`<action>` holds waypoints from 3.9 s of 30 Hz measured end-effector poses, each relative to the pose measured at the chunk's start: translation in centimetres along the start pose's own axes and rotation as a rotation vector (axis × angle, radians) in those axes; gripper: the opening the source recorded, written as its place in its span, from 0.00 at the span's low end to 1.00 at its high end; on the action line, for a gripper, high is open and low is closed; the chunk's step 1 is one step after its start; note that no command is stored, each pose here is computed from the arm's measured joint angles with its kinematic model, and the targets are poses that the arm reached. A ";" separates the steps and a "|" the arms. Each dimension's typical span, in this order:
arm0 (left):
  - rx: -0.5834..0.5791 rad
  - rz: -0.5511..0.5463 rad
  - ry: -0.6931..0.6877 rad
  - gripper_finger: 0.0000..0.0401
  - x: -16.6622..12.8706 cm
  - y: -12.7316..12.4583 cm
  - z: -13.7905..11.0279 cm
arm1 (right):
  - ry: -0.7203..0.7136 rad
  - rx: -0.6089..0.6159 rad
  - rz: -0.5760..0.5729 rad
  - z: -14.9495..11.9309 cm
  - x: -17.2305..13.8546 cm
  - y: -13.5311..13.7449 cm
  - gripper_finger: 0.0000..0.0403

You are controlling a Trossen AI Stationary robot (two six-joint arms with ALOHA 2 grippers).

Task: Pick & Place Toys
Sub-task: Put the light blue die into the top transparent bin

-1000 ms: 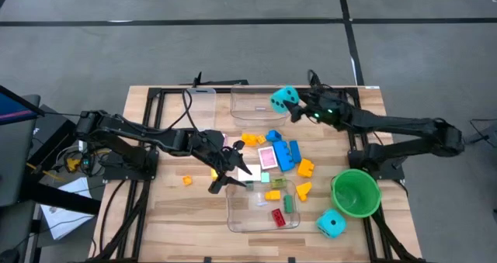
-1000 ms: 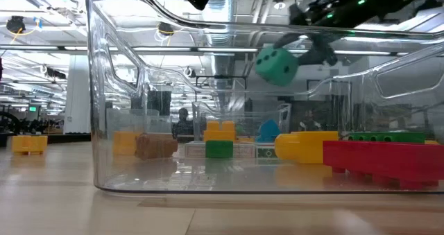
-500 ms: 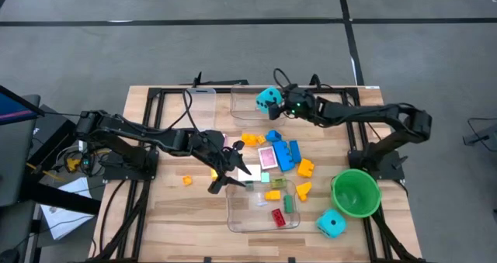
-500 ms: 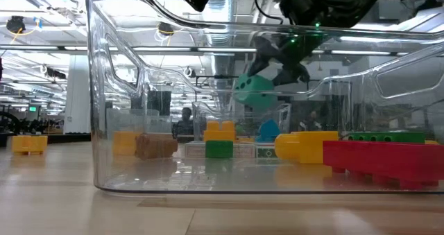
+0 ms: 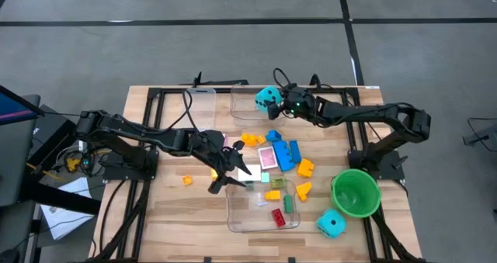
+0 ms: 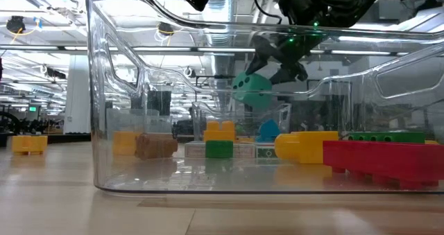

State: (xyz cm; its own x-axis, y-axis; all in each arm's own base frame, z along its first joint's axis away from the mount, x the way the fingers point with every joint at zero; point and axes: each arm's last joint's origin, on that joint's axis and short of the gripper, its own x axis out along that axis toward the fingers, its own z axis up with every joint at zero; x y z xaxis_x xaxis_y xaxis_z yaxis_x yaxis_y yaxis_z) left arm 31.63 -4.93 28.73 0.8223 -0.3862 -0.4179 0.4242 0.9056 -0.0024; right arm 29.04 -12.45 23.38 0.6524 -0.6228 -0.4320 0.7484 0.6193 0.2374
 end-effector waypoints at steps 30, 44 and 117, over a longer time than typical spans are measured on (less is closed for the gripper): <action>0.000 0.000 0.001 0.48 0.0 0.0 0.0 | 0.053 0.064 -0.056 -0.6 0.0 -0.4 0.99; 0.000 0.000 0.001 0.48 0.0 0.0 0.0 | 0.052 0.056 -0.059 -0.6 0.0 -0.4 0.99; 0.047 0.062 0.004 0.48 -0.1 0.4 0.0 | 0.278 -0.275 0.846 -6.6 -24.6 9.9 0.99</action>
State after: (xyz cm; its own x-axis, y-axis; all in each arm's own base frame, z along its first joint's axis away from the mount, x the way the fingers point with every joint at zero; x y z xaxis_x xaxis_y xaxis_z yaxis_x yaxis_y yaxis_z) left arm 31.74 -4.55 28.76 0.8461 -0.3286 -0.4196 0.3897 0.9186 0.0663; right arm 19.60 12.16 30.57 0.8891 0.2022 -0.4105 -0.0409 0.9286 0.3688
